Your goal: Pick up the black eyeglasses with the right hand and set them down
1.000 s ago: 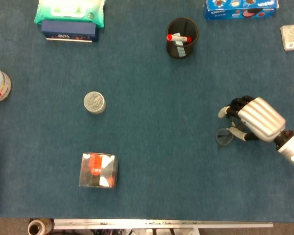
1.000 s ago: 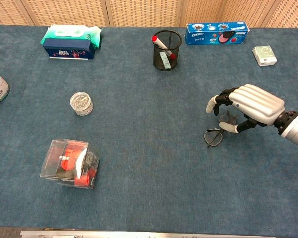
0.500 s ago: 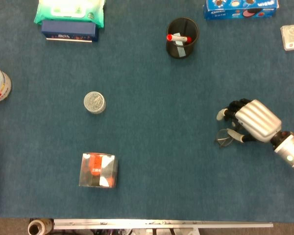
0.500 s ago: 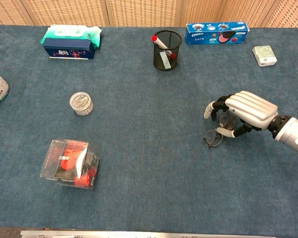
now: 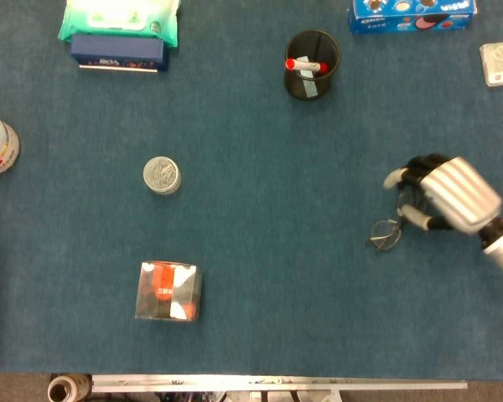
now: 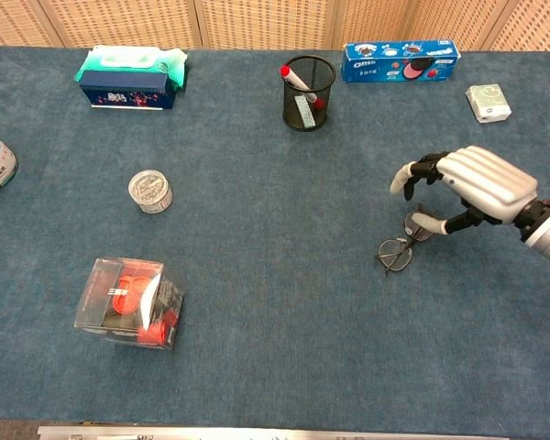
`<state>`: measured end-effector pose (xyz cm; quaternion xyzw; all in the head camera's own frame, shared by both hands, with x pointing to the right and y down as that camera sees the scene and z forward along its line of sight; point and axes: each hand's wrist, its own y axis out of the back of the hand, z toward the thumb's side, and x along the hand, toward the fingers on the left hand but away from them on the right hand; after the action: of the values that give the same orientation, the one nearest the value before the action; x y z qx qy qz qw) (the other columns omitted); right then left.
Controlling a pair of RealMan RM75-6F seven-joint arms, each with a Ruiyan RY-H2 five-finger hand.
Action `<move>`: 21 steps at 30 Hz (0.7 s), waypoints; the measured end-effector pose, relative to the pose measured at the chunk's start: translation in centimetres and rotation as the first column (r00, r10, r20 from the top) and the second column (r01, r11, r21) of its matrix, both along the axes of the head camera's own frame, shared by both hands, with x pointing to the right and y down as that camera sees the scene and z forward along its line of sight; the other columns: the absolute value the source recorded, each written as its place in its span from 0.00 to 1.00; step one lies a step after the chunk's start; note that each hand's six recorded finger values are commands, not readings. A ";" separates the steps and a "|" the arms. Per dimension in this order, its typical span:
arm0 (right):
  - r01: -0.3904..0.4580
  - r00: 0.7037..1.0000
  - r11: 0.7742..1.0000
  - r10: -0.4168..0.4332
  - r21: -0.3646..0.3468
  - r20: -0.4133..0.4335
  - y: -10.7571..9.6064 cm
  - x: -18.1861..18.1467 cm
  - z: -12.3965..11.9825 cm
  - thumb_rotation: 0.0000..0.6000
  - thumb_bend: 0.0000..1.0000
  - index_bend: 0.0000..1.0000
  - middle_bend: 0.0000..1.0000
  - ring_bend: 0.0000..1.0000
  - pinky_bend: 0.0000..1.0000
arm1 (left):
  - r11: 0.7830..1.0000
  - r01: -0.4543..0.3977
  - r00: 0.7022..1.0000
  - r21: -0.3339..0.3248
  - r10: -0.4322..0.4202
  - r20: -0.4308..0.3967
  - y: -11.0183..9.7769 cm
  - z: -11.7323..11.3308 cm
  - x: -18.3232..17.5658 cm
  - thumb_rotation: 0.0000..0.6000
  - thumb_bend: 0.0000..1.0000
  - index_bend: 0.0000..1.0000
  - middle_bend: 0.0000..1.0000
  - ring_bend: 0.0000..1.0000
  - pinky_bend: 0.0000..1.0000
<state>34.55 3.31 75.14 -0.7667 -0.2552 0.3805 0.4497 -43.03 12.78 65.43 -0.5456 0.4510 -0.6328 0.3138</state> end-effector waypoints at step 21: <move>-0.266 0.935 0.919 0.319 0.292 -0.155 -1.4 8.5 -9.4 1.00 0.32 0.40 0.49 0.35 0.40 | 0.994 -0.094 0.995 0.047 0.096 -0.029 -3.2 0.5 1.6 1.00 0.27 0.34 0.33 0.30 0.40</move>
<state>43.06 1.92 65.74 -0.6103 -0.3698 0.4807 0.5096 -41.39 9.60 65.90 -0.5689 0.4439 -0.5980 0.3488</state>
